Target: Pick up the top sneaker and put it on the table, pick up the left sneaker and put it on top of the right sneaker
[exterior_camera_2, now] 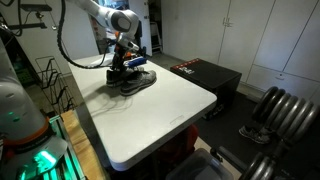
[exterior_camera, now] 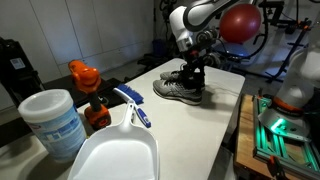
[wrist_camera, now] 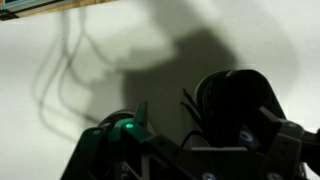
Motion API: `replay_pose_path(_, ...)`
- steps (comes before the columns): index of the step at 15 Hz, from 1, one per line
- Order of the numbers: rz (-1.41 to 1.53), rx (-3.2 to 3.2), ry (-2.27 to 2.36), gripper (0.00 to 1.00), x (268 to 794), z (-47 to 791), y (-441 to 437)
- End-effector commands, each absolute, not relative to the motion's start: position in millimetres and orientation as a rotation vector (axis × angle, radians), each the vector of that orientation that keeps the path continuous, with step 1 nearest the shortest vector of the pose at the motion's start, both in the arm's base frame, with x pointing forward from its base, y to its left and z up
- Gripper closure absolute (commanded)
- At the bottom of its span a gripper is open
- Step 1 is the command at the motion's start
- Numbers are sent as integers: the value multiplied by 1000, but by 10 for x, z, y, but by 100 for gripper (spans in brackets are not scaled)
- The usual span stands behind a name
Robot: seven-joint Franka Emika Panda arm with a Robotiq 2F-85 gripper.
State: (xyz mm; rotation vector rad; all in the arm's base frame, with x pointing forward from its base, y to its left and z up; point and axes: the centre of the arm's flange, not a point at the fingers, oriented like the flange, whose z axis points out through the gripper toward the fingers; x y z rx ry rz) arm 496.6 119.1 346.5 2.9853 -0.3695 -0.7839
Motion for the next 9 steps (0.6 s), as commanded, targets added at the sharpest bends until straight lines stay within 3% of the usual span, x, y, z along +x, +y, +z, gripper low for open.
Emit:
replay_pose_path(1, -786, 2977, -460, 0, 4870, 3356, 1233)
replay_pose_path(7, -715, 2974, -499, 0, 4906, 3304, 1254)
replay_pose_path(9, -726, 2984, -480, 25, 4912, 3293, 1267)
